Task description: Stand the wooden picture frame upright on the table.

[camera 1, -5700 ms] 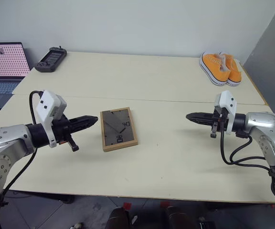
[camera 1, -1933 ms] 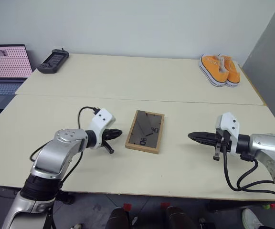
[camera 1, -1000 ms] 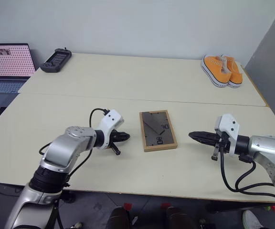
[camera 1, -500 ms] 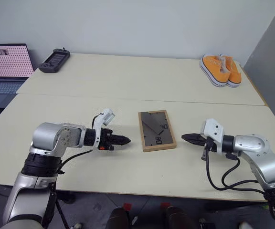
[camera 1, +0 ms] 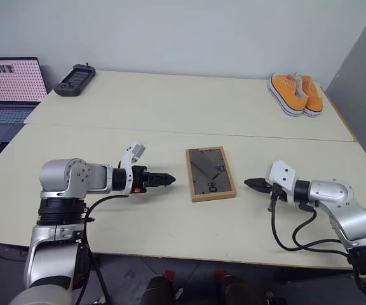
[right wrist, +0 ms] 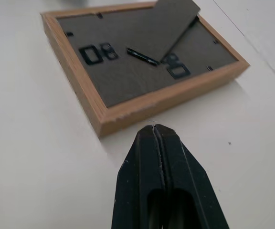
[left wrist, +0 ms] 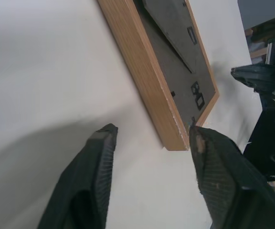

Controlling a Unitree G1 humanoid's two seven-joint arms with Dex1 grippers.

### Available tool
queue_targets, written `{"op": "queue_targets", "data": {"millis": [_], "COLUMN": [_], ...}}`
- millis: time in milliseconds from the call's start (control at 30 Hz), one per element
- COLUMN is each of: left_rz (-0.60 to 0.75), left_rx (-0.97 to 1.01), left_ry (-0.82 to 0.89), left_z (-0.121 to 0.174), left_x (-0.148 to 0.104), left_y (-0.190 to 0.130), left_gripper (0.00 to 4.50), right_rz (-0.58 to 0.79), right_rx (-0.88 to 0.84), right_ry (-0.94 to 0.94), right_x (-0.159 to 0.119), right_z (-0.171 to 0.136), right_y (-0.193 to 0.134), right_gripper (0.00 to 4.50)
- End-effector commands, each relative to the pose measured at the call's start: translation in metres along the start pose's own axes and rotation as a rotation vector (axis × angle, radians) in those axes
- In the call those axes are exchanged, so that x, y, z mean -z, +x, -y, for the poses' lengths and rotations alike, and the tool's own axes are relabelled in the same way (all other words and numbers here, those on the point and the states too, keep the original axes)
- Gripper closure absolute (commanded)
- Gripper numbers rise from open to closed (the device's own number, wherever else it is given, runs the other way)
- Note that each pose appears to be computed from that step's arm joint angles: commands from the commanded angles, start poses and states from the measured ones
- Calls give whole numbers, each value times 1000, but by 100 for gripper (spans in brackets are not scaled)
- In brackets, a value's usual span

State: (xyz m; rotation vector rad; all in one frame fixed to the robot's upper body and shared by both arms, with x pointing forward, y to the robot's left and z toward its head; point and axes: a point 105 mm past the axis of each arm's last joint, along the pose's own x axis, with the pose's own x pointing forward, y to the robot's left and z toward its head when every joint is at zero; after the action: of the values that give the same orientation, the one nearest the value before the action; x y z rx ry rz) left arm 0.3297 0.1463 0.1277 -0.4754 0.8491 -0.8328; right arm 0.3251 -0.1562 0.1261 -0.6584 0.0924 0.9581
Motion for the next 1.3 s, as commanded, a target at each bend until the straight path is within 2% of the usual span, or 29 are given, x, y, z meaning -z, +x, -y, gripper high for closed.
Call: {"op": "queue_targets", "data": {"millis": [33,133,233,600,967,1300], "left_rz": [6,-15,-8,-6,11,25], "left_rx": [19,18,28,30,40,45], "left_ry": [-29,-35,-63,-85,-91,-92], "left_z": [6,5,8,10,13,14], "left_x": [-4,1,-3,-6,-12,-18], "left_y": [4,16,24,41,44,42], "left_gripper": [152,152,152,152,152,152], "right_rz": [2,-24,-20,21,95,96], "right_rx": [73,103,113,98,102,108], "right_ry": [-104,-161,-137,-58,3,18], "right_x": [-5,3,7,9,-12,-13], "right_z": [15,21,19,-10,-28,-28], "right_y": [4,14,27,64,80,83], "right_gripper": [450,450,450,450,450,450]}}
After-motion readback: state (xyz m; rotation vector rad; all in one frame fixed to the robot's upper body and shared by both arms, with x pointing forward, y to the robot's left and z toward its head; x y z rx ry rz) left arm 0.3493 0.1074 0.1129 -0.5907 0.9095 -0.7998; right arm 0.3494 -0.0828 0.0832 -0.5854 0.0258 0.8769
